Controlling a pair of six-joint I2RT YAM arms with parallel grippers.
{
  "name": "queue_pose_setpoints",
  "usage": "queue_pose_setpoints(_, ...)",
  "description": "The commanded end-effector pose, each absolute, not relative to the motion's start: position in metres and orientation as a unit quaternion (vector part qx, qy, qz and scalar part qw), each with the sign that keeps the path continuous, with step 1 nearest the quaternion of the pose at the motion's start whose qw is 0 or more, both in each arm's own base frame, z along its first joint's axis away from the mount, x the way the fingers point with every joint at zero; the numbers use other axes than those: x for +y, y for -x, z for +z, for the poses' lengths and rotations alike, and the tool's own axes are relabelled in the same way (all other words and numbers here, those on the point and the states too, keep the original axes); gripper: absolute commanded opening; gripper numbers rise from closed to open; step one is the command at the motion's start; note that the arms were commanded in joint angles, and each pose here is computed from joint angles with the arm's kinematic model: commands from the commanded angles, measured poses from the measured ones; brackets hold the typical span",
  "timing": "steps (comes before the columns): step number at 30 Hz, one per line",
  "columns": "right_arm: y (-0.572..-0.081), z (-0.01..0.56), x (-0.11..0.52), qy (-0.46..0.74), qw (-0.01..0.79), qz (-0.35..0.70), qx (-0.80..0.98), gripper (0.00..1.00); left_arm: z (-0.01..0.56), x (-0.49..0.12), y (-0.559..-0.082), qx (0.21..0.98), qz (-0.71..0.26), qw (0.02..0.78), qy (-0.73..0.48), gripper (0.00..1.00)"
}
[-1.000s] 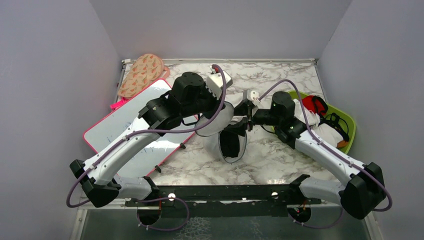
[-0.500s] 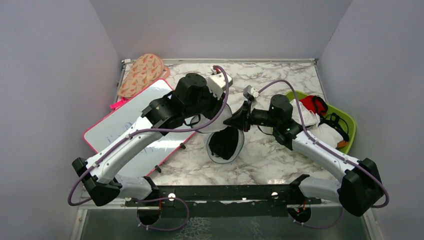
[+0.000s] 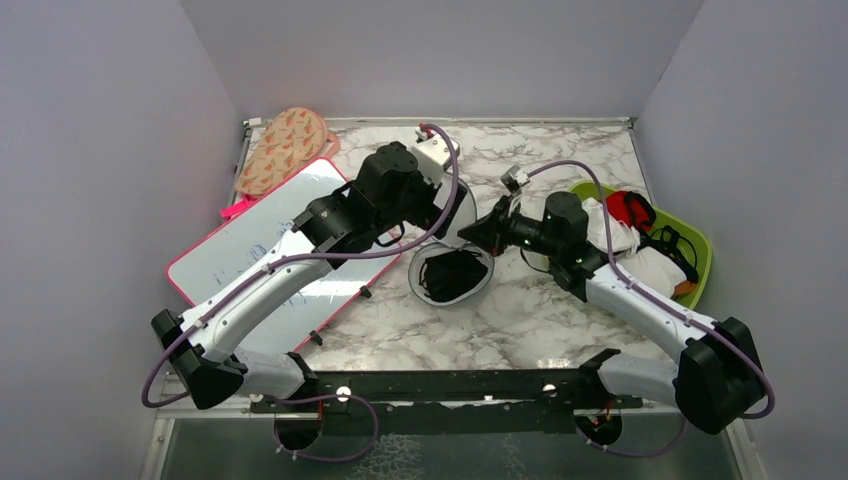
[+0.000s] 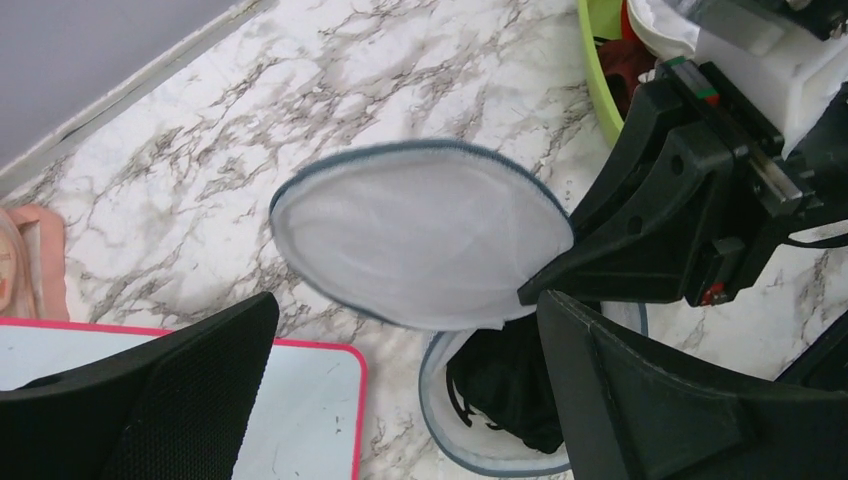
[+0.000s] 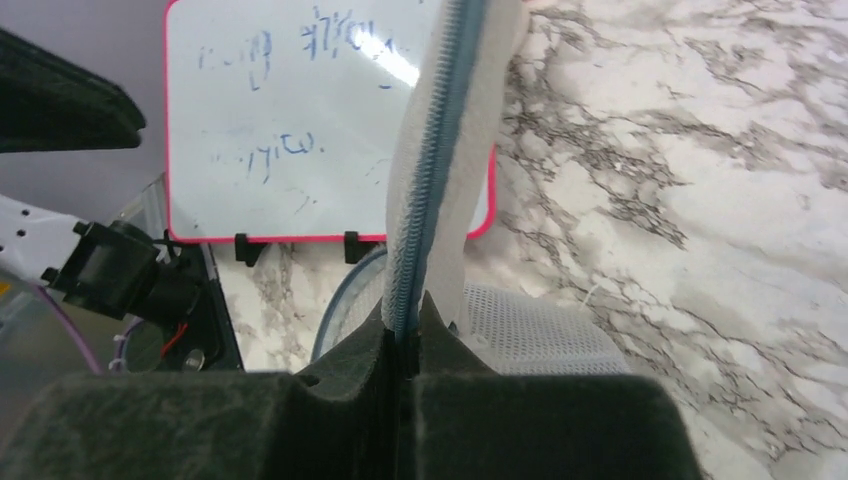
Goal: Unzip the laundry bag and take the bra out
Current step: Place the laundry bag at the center of the board.
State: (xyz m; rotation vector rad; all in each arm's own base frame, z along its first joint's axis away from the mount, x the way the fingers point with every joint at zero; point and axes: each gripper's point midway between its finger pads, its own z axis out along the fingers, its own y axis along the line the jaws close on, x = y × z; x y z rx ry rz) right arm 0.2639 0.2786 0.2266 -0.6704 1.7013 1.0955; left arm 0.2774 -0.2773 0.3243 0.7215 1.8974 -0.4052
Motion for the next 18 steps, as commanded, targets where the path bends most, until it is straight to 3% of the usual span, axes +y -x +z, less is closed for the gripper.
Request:
queue_pose_setpoints(1, -0.288, 0.222, 0.264, 0.214, 0.501, 0.434, 0.717, 0.01, 0.320, -0.269, -0.285, 0.793, -0.146, 0.521, -0.280, 0.99)
queue_pose_setpoints(5, -0.304, 0.207, 0.251, 0.179, 0.492, 0.428, 0.737, 0.02, 0.315, -0.270, -0.284, 0.791, -0.146, 0.518, -0.289, 0.99)
queue_pose_setpoints(9, -0.325, 0.189, 0.229, 0.138, 0.490, 0.393, 0.766, 0.12, 0.304, -0.274, -0.287, 0.792, -0.142, 0.510, -0.303, 0.99)
queue_pose_setpoints(18, -0.341, 0.178, 0.183, 0.098, 0.457, 0.280, 0.839, 0.81, 0.252, -0.275, -0.310, 0.800, -0.173, 0.484, -0.308, 0.99)
